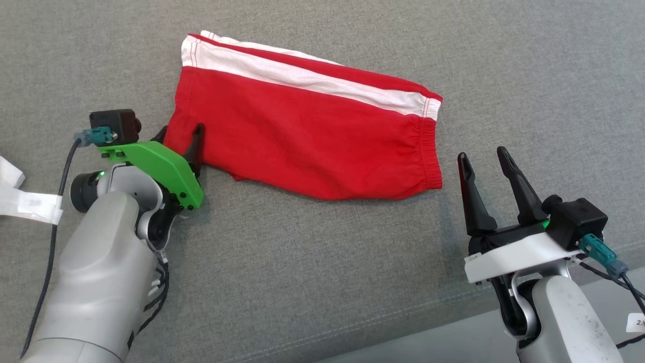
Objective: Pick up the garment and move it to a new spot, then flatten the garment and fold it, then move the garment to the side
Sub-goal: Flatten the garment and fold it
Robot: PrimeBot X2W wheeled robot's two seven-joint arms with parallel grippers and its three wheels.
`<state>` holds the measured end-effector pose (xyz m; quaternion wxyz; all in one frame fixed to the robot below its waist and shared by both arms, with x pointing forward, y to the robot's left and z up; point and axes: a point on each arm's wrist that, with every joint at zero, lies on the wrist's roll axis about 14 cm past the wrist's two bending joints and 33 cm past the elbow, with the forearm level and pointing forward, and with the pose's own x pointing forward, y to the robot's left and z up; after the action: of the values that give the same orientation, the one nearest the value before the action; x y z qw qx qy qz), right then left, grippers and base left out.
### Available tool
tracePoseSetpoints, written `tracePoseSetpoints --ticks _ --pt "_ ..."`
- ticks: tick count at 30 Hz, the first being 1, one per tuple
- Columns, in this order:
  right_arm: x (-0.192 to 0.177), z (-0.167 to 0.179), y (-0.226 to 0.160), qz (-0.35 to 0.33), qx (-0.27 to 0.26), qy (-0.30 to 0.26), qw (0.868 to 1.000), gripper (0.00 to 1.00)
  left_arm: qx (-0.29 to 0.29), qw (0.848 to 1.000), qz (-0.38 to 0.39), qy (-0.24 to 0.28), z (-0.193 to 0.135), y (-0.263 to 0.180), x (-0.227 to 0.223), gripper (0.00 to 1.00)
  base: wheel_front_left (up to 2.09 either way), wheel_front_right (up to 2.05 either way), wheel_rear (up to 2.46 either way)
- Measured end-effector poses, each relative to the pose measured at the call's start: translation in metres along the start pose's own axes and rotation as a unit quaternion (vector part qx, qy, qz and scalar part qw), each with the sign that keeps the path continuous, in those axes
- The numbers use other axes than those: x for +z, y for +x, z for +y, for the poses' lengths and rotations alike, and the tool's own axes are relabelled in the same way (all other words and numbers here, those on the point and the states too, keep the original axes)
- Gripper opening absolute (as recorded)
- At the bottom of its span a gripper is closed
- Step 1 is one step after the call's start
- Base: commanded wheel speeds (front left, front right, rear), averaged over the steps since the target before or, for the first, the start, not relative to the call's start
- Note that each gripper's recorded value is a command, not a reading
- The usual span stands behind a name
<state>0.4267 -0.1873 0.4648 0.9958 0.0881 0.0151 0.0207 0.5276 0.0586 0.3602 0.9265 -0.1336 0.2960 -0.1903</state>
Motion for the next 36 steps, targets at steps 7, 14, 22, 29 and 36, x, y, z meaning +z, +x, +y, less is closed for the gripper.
tracePoseSetpoints --ticks 7,14,22,29,36 --pt "0.007 0.002 -0.001 -0.012 0.002 0.006 1.000 1.00 -0.045 0.999 0.014 -0.024 -0.031 -0.007 -0.008 0.00 0.00 0.00 0.00" --pt "0.009 -0.004 -0.008 -0.014 -0.009 0.006 1.000 1.00 -0.038 0.997 -0.044 -0.044 -0.022 -0.030 -0.008 0.00 0.00 0.00 0.00" --pt "0.007 0.002 -0.010 0.000 0.005 0.004 1.000 1.00 -0.010 0.995 -0.068 -0.073 -0.019 -0.077 -0.040 0.00 0.00 0.00 0.00" --pt "0.014 0.018 -0.006 -0.004 0.031 0.004 1.000 1.00 0.014 0.991 -0.081 -0.110 -0.023 -0.110 -0.049 0.00 0.00 0.00 0.00" --pt "0.020 0.021 -0.006 -0.007 0.037 0.001 0.999 1.00 0.040 0.989 -0.108 -0.092 -0.014 -0.121 -0.031 1.00 0.00 0.00 0.00"
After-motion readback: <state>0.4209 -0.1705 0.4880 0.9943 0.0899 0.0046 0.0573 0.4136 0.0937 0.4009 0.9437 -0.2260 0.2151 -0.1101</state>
